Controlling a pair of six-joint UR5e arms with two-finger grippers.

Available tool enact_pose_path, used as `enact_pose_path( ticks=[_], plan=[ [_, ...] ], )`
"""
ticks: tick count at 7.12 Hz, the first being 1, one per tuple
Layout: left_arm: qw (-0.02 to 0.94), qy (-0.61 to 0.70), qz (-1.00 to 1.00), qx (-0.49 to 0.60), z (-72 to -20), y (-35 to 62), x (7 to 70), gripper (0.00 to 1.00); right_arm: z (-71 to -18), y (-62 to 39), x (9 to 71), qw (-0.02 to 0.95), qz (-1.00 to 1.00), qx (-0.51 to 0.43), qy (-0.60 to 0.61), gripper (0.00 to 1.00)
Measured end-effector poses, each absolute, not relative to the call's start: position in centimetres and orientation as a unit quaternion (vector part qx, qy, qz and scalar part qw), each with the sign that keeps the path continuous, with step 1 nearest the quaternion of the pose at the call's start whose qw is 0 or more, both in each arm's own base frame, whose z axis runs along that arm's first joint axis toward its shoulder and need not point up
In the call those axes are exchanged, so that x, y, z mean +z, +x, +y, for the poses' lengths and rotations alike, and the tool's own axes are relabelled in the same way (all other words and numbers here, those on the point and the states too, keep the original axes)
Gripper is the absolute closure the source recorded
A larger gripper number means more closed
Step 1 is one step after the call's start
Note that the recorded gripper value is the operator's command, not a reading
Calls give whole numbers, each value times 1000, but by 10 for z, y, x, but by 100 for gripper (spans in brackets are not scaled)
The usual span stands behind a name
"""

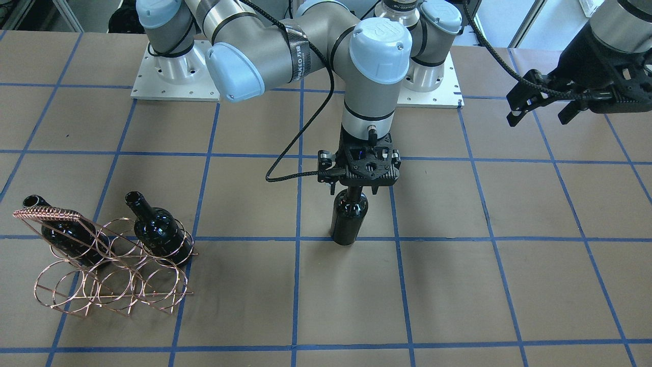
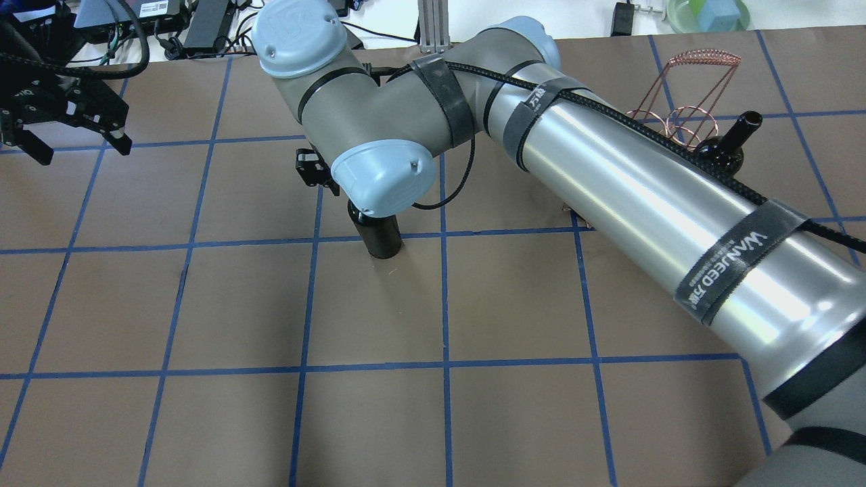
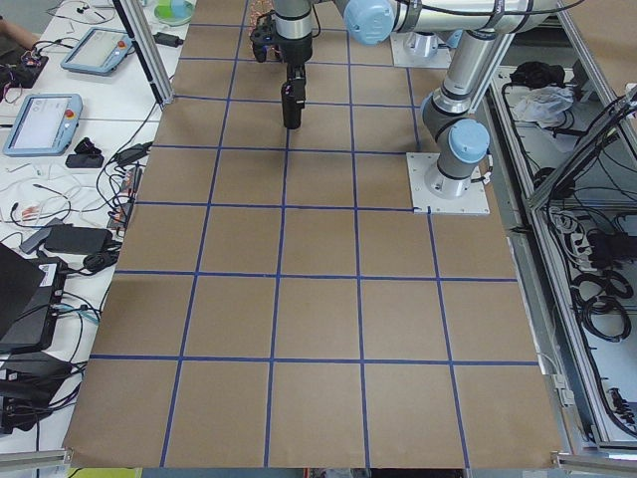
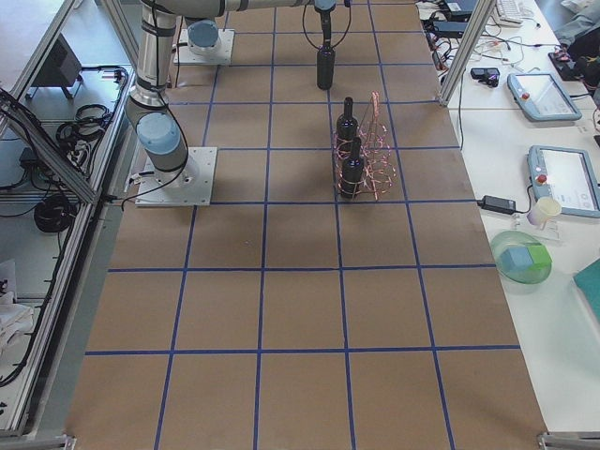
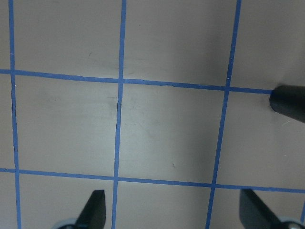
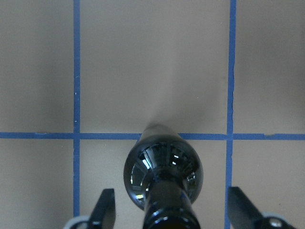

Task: Place wine into wine basket
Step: 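Grasp the bottle neck with the right gripper and lift it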

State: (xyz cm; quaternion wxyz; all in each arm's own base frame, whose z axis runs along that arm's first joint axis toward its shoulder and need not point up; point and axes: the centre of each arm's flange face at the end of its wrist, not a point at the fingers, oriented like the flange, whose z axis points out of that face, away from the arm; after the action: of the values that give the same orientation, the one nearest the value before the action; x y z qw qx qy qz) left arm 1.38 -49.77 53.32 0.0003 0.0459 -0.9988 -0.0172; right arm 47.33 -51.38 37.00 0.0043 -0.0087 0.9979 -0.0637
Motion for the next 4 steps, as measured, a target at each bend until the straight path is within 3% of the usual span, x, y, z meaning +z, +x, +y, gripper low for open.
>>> enact_pose_path(
  ticks=[1, 4],
  plan=[
    [0, 46, -999, -18, -497, 14, 533, 0, -514, 473, 371, 6, 998, -63, -7, 69],
    [1, 46, -999, -18, -497, 14, 533, 0, -514, 472, 374, 11, 998, -65, -6, 81]
  ],
)
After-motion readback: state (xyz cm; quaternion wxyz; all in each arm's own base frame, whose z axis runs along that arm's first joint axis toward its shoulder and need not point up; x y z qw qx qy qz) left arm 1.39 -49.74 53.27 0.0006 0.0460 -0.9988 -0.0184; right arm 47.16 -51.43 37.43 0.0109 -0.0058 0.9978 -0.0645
